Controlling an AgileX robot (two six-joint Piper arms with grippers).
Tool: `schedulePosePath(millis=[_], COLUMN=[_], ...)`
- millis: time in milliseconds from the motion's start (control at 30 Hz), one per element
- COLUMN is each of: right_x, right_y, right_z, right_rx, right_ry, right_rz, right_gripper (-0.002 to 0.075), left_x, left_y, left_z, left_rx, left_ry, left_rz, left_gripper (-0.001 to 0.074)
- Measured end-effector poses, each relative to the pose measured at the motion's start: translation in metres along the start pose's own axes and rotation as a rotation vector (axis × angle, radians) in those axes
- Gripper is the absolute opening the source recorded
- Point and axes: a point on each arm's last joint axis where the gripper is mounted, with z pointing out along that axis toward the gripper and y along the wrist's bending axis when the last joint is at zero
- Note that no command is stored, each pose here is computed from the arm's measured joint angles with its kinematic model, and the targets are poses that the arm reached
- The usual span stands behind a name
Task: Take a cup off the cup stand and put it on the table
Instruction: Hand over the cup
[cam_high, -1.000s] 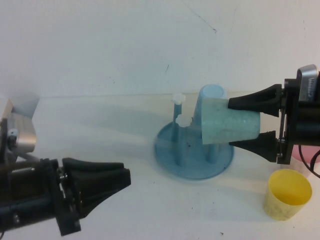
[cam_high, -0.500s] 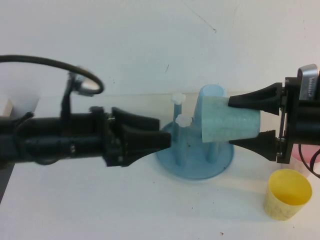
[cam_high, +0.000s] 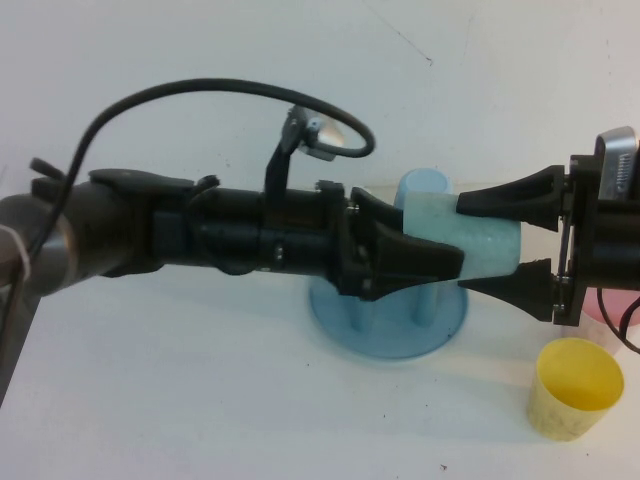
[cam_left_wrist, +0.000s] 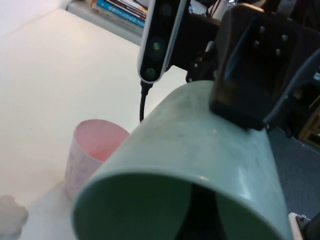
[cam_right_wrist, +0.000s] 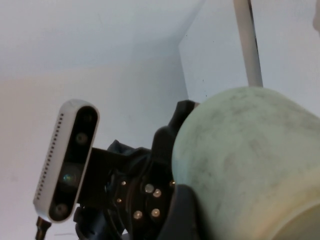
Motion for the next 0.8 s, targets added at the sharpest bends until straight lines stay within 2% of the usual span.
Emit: schedulePosePath(millis=[133,200,267,333,400,500,800], right_x=[0.0,0.0,0.0,-0.001,-0.001,-0.001,-0.001], right_y=[0.0,0.0,0.0,0.001,0.003,0.003,0.004], right_z=[0.0,0.0,0.0,-0.001,-0.001,-0.001,-0.001], right_rx=[0.0,0.0,-0.005,-0.014,-0.024,-0.028,-0.035], right_ry=[0.0,0.0,0.002,-0.005,-0.007,-0.006,-0.009], right_rz=[-0.049,-0.081,-0.095,-0.103,-0.118,-0.13,-0.183], right_gripper=[0.0599,0.0599,0.0599,0.0599,0.0603,0.0608,0.0608], left_x=[-0.002,-0.004,-0.005,-0.007,-0.008,-0.008,-0.008], left_y=[0.004,0.004,0.004,0.003,0.001,0.0,0.0], left_z=[0.014,0.019,0.023,0.023,0.025,0.025,0.025], left_rx=[-0.002,0.001,-0.006,0.004,0.024,0.034,0.038], left_ry=[0.012,0.014,0.016,0.014,0.008,0.008,0.008], left_rz=[-0.012,-0.01,-0.007,-0.009,-0.018,-0.037,-0.041], left_gripper=[0.0461,0.0411,0.0303,0.0165,0.0087,0.0052,0.0034])
